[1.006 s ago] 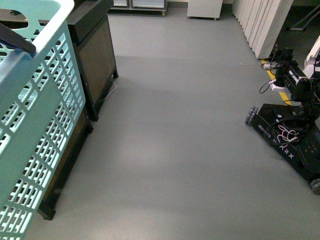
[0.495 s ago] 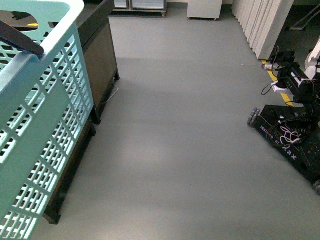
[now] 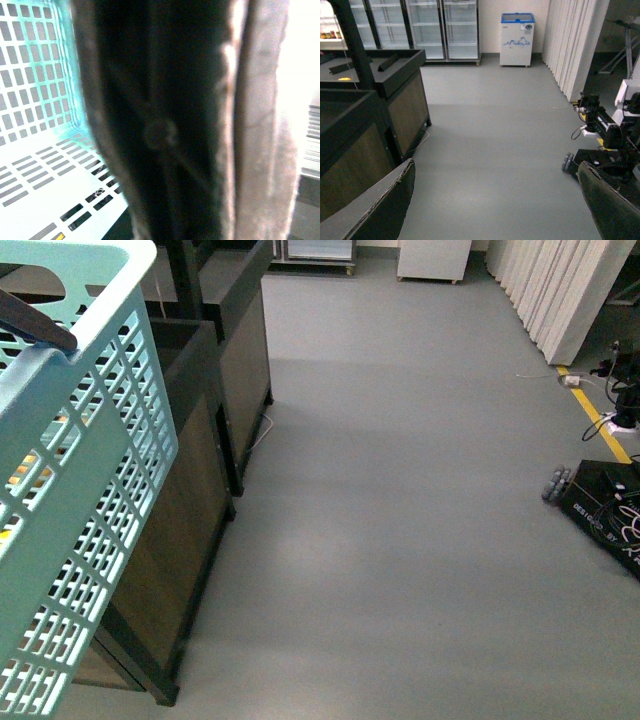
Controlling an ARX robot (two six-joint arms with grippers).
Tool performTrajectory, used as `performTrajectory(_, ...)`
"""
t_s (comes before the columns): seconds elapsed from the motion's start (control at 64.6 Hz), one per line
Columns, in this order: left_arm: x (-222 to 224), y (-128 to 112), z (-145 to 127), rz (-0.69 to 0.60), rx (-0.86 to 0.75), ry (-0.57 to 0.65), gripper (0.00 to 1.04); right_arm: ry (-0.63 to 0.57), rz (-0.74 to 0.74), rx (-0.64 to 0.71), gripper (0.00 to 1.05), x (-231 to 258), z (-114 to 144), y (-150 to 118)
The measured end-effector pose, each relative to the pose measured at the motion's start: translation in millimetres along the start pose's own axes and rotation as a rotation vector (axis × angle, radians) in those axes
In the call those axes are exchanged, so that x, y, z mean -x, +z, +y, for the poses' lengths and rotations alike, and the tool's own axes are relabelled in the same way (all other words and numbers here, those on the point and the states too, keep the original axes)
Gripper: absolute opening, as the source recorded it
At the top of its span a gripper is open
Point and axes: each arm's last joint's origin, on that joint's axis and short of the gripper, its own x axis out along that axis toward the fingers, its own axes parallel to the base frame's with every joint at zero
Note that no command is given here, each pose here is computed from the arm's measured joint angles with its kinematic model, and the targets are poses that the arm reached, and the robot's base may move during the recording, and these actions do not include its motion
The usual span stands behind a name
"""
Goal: Pick mango and avocado into basket
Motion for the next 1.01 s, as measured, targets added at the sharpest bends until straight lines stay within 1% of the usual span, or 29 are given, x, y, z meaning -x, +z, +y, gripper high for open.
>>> performTrajectory(1.006, 0.1, 0.3, -0.5, -0.003, -0.002, -0.001, 0.14, 0.001, 0.0, 0.0, 0.96, 0.0, 0.0, -0.1)
